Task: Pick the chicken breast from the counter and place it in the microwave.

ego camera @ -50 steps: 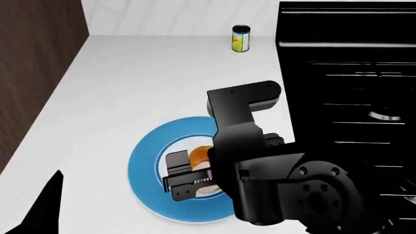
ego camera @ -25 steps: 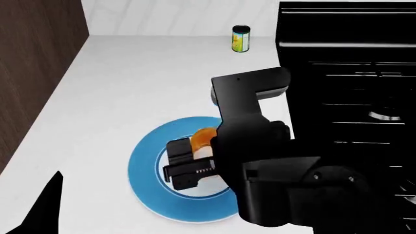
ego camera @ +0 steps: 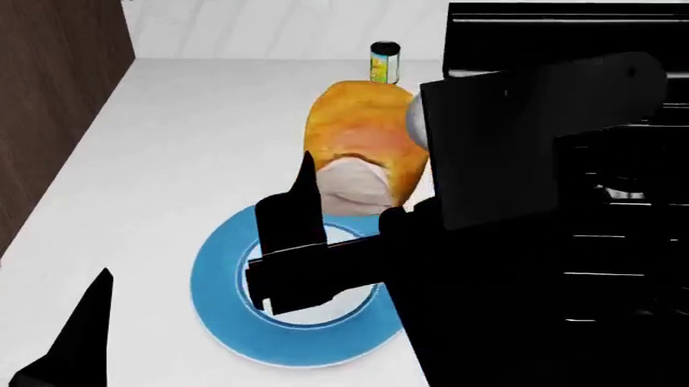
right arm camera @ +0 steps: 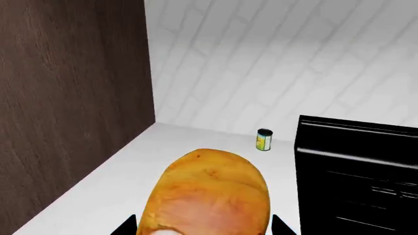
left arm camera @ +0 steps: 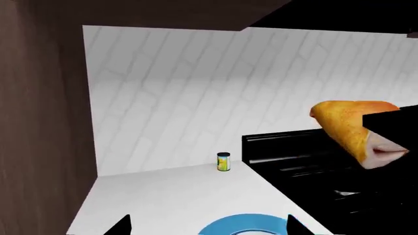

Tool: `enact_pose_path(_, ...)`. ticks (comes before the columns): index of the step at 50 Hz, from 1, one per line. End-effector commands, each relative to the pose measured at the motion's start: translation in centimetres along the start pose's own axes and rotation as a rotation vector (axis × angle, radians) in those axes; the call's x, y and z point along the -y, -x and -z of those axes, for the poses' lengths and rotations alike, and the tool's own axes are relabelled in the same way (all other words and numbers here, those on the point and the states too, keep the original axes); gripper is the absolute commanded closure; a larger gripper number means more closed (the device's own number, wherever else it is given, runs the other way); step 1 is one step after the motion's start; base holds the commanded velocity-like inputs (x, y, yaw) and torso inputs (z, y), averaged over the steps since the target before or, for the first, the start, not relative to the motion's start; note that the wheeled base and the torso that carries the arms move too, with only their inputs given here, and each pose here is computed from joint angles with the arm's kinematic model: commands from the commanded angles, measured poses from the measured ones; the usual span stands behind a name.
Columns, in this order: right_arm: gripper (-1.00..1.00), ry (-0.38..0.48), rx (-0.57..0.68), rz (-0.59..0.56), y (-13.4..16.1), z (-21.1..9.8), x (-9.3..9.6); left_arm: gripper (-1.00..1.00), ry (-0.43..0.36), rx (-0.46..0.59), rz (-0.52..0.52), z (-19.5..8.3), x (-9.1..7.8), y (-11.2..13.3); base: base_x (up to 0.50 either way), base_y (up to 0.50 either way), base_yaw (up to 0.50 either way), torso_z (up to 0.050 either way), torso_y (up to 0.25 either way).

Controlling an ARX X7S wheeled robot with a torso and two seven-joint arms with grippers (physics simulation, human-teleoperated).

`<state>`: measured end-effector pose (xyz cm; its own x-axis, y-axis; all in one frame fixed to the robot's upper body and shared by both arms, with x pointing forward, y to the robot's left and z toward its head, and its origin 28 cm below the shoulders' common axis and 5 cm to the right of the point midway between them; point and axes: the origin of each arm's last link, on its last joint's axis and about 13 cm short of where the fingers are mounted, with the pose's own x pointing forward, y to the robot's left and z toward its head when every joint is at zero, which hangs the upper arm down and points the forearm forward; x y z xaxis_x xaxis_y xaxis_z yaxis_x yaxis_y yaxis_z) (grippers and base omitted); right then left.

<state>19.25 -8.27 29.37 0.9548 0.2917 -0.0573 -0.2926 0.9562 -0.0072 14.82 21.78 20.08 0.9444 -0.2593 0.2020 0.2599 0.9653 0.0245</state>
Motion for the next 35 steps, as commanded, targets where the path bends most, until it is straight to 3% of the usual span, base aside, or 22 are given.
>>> enact_pose_path(1,1.0,-0.045,0.125,0.009,2.87,0.43,-0.12,-1.0,0.022,0.071,-0.036,-0.08,-0.33,-1.18,0.0,-0.5,0.0,0.0,0.0)
enact_pose_path(35,1.0,-0.089,0.13,0.047,2.92,0.55,0.27,-1.0,0.009,0.064,-0.037,-0.53,-0.67,-0.64,0.0,-0.5,0.0,0.0,0.0)
